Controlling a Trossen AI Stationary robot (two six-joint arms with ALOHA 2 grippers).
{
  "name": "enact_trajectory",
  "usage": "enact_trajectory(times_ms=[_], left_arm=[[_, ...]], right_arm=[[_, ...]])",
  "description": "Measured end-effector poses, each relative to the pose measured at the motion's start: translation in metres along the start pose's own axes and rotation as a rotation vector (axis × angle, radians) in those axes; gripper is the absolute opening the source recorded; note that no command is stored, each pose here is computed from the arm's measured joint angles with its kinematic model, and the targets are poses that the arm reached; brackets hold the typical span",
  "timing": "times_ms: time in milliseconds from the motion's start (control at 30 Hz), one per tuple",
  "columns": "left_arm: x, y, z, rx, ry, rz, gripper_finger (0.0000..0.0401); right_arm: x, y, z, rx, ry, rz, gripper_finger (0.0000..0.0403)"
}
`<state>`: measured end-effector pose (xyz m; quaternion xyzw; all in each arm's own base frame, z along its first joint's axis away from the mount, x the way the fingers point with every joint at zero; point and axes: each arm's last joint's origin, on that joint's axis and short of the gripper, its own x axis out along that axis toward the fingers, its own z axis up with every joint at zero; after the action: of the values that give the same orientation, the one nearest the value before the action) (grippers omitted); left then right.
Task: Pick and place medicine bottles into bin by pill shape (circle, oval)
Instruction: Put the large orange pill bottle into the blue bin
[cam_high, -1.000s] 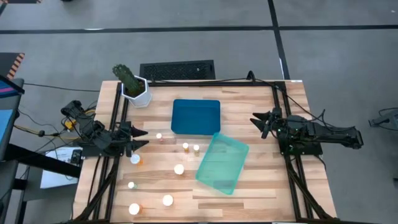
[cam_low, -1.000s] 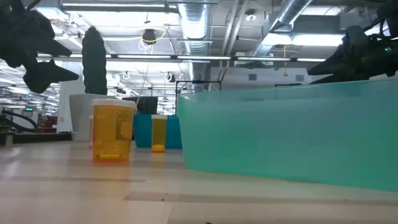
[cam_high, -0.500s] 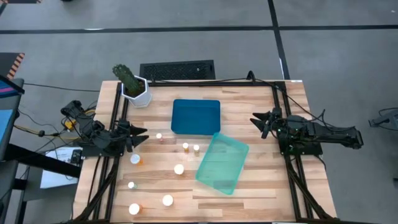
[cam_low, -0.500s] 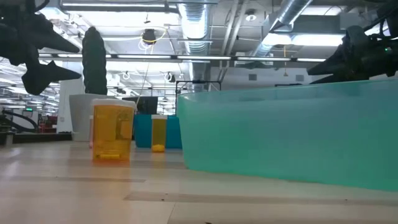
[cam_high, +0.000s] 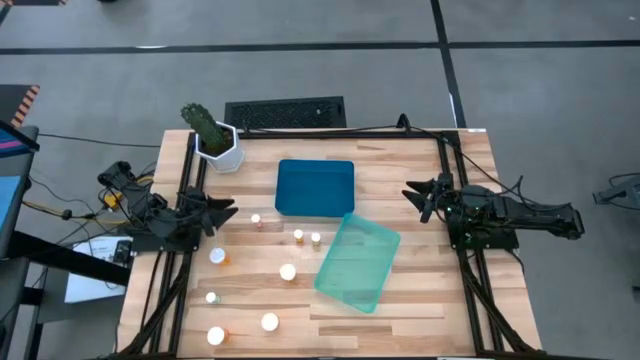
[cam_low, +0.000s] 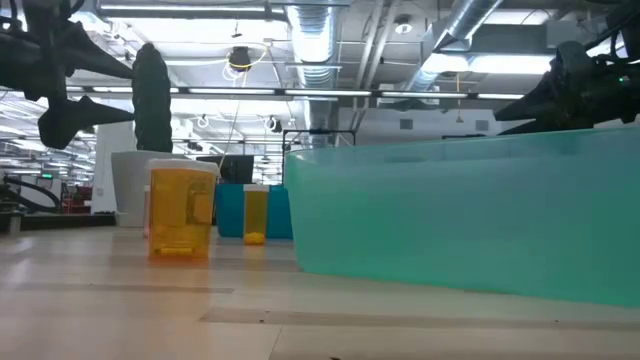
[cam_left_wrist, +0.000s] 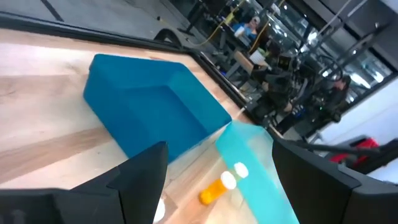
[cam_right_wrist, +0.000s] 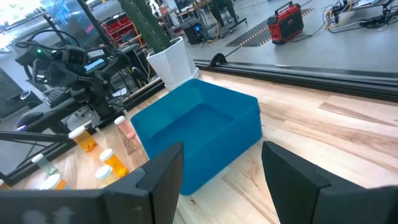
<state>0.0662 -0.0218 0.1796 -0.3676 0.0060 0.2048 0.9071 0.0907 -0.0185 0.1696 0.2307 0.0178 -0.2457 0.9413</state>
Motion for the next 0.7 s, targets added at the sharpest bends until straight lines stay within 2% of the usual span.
enact_trajectory(times_ms=[367, 467, 600, 700], left_arm=[[0.0, 0.0, 0.0, -0.135, -0.005, 0.004, 0.0282], [0.0, -0.001, 0.001, -0.204, -0.01, -0.008, 0.0282], [-0.001, -0.012, 0.007, -0.305, -0.006, -0.095, 0.0282], [-0.003, -0.025, 0.018, -0.354, -0.023, -0.222, 0.0282]], right_arm=[[0.0, 0.001, 0.001, 0.01, -0.015, 0.008, 0.0224], [0.0, 0.002, 0.003, 0.127, -0.037, 0.023, 0.0224], [0.0, 0.003, 0.005, 0.277, -0.056, 0.039, 0.0224], [0.001, 0.002, 0.006, 0.311, -0.067, 0.034, 0.0224]])
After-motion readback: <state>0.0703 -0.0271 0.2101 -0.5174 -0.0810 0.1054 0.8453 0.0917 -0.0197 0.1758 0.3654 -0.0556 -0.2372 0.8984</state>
